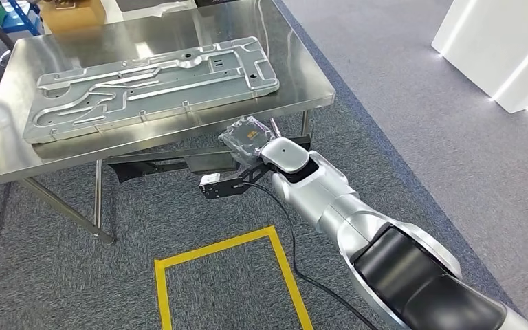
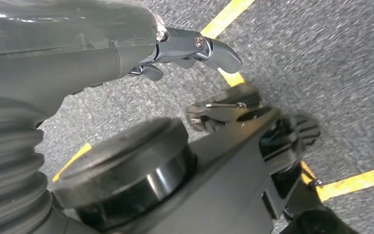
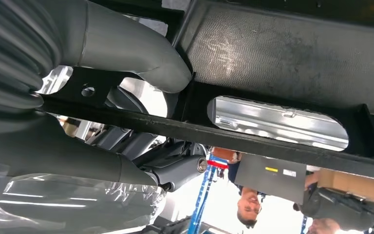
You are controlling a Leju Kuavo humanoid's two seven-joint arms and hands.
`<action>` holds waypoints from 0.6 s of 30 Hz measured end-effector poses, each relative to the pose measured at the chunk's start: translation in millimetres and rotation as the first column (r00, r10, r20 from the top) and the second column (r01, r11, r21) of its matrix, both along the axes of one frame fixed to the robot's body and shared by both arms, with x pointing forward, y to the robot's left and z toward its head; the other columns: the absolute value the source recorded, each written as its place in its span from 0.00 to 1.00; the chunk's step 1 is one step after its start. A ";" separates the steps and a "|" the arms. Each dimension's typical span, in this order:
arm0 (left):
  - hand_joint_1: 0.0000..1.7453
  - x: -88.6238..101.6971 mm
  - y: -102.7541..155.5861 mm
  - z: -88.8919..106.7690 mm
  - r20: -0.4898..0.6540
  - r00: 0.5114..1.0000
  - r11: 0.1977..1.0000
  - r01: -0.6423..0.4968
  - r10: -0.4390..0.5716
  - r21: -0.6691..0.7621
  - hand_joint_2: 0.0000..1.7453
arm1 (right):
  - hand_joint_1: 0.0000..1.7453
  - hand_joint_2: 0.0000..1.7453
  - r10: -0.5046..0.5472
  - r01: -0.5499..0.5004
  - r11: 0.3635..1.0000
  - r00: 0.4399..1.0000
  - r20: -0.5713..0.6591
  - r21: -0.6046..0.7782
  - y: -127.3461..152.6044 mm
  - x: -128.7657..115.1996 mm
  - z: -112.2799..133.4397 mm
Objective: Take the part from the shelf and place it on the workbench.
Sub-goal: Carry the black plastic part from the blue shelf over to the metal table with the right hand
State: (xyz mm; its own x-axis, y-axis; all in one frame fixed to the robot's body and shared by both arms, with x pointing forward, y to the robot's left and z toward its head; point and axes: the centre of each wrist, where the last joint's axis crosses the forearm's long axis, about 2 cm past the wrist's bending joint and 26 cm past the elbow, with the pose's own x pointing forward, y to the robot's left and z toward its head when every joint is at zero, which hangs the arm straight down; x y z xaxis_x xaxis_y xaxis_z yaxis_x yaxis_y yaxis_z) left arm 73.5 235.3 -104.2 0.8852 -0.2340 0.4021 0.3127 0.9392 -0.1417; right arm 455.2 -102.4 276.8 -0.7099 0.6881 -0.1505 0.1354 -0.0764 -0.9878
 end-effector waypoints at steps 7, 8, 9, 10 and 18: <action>0.00 -3.4 4.1 -1.0 0.004 1.000 1.000 -0.020 0.020 0.001 1.00 | 1.00 1.00 -0.021 0.026 0.998 0.996 0.083 -0.059 -7.7 16.0 49.5; 0.00 -4.1 4.1 -1.1 0.003 1.000 1.000 -0.022 0.022 0.000 1.00 | 1.00 1.00 -0.025 0.031 0.997 0.995 0.094 -0.068 -9.3 17.8 55.6; 0.00 -4.5 4.1 -1.2 0.001 1.000 1.000 -0.022 0.022 -0.001 1.00 | 1.00 1.00 -0.028 0.036 0.996 0.994 0.104 -0.077 -11.0 19.4 60.7; 0.00 -4.6 4.1 -1.2 0.001 1.000 1.000 -0.022 0.022 -0.004 1.00 | 1.00 1.00 -0.032 0.042 0.995 0.993 0.113 -0.087 -12.9 20.9 65.4; 0.00 -4.2 3.7 -1.0 0.001 1.000 1.000 -0.019 0.019 -0.024 1.00 | 1.00 1.00 -0.051 0.073 0.988 0.986 0.159 -0.135 -24.8 28.4 88.2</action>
State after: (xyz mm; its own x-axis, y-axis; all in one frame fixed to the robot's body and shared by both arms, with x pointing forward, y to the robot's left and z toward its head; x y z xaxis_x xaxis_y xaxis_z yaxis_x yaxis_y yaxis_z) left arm 69.3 239.0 -105.3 0.8890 -0.2071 0.4085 0.2948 0.9413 -0.1643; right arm 483.6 -127.2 365.0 -0.6269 0.6946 -0.3529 0.2760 -0.2256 -0.9343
